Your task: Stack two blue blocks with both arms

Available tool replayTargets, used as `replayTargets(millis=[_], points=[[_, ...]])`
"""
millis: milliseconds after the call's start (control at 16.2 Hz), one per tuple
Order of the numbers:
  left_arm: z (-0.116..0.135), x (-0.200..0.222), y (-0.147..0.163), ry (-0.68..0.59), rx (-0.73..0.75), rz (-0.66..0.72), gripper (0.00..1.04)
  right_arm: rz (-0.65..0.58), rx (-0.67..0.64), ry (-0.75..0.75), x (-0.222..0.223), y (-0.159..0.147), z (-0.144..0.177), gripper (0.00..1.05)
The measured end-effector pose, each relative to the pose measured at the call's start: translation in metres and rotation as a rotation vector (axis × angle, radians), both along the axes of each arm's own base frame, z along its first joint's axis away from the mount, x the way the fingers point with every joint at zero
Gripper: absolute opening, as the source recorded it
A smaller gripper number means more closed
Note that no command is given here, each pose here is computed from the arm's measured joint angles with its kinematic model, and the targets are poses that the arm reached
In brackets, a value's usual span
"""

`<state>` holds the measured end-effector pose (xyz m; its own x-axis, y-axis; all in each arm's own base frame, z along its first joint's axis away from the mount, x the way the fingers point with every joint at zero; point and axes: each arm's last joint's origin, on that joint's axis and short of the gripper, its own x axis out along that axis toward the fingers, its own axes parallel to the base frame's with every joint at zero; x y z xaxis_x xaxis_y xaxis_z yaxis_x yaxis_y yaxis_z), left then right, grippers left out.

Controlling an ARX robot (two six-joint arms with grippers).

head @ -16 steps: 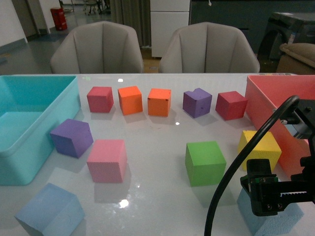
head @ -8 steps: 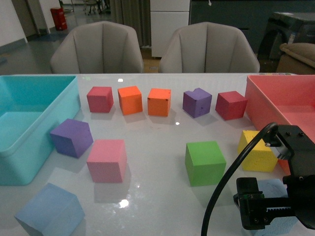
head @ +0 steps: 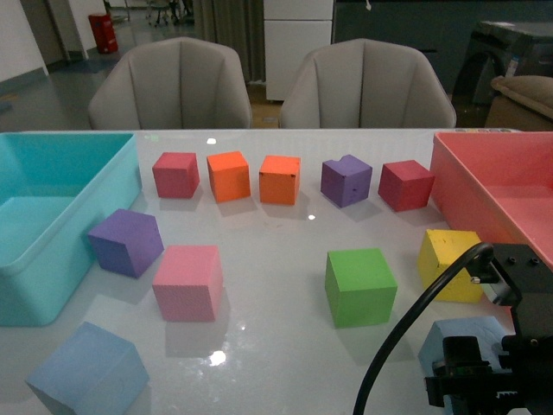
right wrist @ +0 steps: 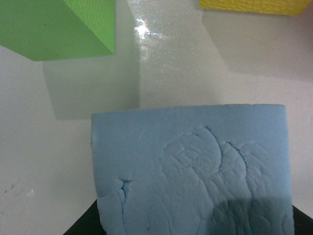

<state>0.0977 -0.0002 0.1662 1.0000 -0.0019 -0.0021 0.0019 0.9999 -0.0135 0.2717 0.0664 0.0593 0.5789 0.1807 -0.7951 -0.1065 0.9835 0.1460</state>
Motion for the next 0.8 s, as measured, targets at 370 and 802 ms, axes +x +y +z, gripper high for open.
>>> replayTargets(millis=[370,802], points=[[0.0,0.0,0.0,0.0,0.0,0.0,0.98,0.002,-0.022,-0.189,-0.013,0.005,0.068,0.46],[0.0,0.0,0.0,0.0,0.0,0.0,0.98,0.121,0.012,-0.353,0.074,0.074,0.121,0.46]])
